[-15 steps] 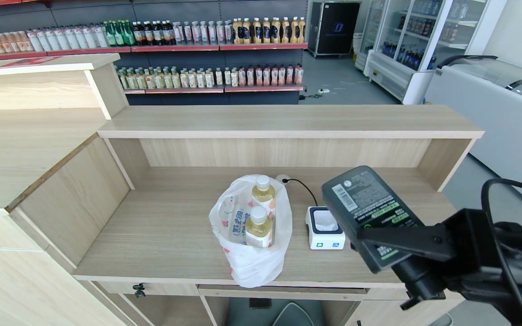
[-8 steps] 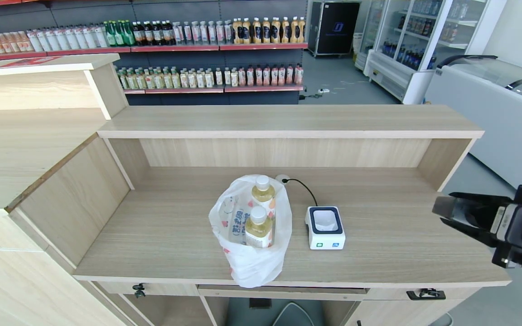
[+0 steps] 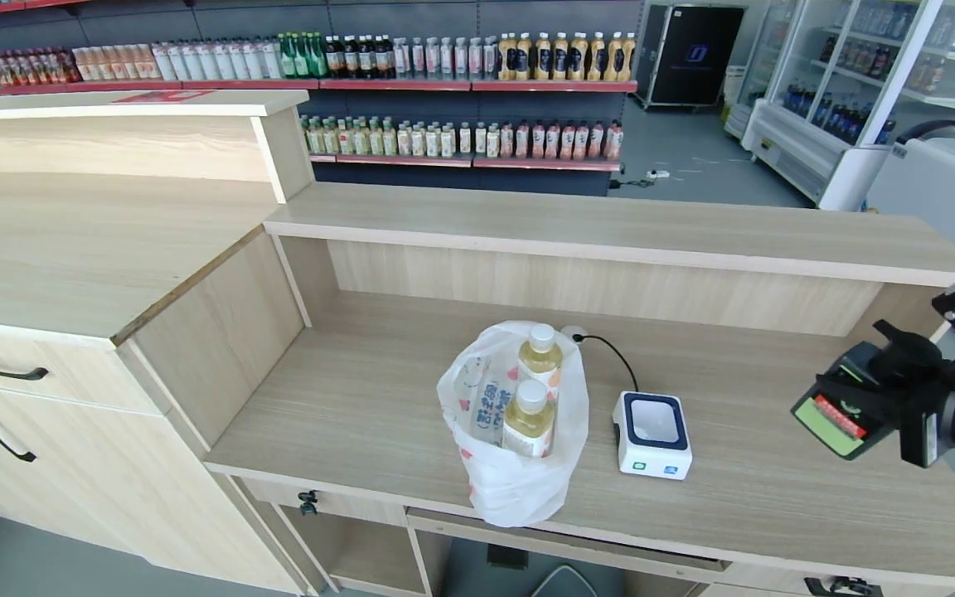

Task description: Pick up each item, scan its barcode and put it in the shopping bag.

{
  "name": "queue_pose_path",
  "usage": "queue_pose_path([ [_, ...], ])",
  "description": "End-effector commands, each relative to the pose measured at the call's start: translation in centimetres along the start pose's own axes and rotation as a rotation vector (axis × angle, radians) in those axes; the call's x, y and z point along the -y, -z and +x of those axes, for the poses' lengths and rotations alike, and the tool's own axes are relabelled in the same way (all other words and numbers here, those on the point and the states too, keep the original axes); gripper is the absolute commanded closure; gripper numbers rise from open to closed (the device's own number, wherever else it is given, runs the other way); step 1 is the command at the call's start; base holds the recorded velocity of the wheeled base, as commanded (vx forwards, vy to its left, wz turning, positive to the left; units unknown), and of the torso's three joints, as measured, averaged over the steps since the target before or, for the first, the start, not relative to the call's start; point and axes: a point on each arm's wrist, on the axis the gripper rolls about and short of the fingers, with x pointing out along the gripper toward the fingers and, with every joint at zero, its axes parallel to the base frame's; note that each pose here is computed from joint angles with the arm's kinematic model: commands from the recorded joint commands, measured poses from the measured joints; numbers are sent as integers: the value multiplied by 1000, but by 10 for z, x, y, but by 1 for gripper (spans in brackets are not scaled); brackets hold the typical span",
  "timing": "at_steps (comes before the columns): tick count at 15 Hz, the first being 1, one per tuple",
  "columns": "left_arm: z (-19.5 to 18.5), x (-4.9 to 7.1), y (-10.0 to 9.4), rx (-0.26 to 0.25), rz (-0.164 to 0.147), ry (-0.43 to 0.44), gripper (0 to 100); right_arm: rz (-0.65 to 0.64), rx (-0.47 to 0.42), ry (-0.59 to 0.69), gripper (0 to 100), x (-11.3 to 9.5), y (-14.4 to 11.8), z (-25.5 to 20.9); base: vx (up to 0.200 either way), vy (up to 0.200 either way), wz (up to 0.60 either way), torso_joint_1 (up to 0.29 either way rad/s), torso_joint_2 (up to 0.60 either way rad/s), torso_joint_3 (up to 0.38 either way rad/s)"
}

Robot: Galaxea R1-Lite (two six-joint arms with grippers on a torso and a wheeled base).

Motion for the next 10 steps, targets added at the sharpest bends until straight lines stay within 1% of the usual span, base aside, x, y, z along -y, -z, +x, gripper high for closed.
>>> queue_pose_path([
  [1,0,0,0,0,0,0,0,393,-102,-51,100,7,11,62,0,0,0,0,0,0],
  [2,0,0,0,0,2,0,0,489,-109,-44,100,11,19,79,0,0,0,0,0,0],
  [4,0,0,0,0,0,0,0,595,-111,-34,100,19,30,114,0,0,0,0,0,0],
  [5,0,0,0,0,0,0,0,610,-107,-33,100,20,30,117,0,0,0,0,0,0],
  [6,0,0,0,0,0,0,0,726,-100,-46,100,27,29,135,0,0,0,0,0,0],
  [8,0,0,0,0,0,0,0,759,-116,-128,100,37,39,148,0,0,0,0,0,0],
  [10,0,0,0,0,0,0,0,764,-139,-166,100,40,49,157,0,0,0,0,0,0],
])
